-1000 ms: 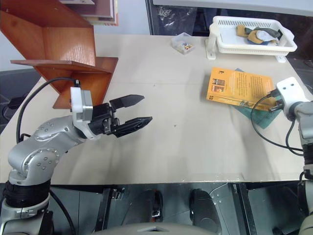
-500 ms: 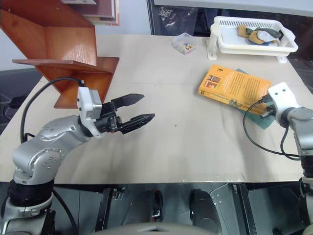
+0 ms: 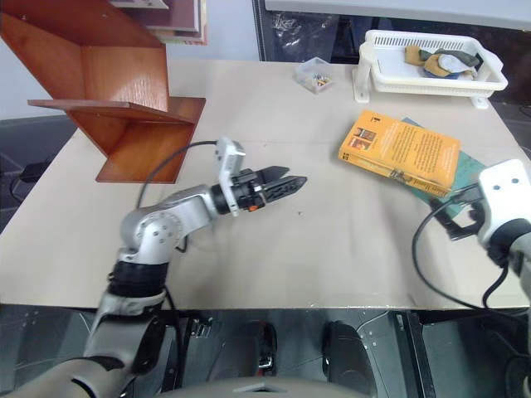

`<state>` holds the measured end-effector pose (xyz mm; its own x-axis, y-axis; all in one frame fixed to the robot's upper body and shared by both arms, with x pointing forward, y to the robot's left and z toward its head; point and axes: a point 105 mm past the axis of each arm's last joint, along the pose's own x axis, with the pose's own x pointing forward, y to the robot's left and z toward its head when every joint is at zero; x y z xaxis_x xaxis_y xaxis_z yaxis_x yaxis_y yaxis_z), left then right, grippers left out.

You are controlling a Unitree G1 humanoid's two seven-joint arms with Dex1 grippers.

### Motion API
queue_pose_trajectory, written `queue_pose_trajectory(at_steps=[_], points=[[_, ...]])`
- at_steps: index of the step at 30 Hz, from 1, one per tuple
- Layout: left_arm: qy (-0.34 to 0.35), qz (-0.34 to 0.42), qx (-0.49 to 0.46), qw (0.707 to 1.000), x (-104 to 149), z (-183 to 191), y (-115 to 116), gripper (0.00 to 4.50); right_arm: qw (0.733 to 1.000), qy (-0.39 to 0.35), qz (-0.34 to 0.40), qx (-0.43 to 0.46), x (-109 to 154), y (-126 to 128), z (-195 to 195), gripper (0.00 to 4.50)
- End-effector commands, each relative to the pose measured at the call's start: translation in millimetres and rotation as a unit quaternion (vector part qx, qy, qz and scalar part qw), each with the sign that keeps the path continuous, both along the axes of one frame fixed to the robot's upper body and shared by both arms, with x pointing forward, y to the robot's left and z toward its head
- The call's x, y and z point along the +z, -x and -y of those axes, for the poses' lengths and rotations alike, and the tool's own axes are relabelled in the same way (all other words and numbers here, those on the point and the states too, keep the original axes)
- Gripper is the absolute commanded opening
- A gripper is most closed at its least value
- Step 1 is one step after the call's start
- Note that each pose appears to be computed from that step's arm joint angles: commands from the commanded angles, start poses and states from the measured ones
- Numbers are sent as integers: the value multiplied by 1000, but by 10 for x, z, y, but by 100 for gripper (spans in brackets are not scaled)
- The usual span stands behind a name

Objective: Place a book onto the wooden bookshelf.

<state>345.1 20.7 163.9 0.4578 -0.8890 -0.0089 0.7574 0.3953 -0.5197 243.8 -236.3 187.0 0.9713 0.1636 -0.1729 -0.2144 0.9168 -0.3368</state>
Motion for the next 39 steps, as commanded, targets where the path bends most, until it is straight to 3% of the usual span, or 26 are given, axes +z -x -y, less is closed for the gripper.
queue_pose_trajectory(at_steps=[1,4,10,13,21,25,28,39], points=[[29,-38,-1,999,25,248,-148,450,999,8,33,-11,46,81,-100,444],[49,-61,-9,997,39,414,-206,450,999,24,37,-30,-6,107,-126,444],[23,94,-76,992,284,172,96,450,976,100,-6,-192,-135,-60,579,444],[3,136,-73,988,351,7,179,450,971,100,-45,-210,-204,-181,825,375],[-26,181,-17,983,454,-263,277,450,967,130,-115,-186,-400,-351,1069,13],[-45,214,-17,976,500,-385,396,450,972,111,-129,-161,-533,-419,1051,5],[-50,287,-40,956,622,-514,565,450,979,95,-127,-124,-592,-476,971,5],[-77,338,-182,920,666,-893,1000,450,986,69,-124,-91,-656,-533,864,5]])
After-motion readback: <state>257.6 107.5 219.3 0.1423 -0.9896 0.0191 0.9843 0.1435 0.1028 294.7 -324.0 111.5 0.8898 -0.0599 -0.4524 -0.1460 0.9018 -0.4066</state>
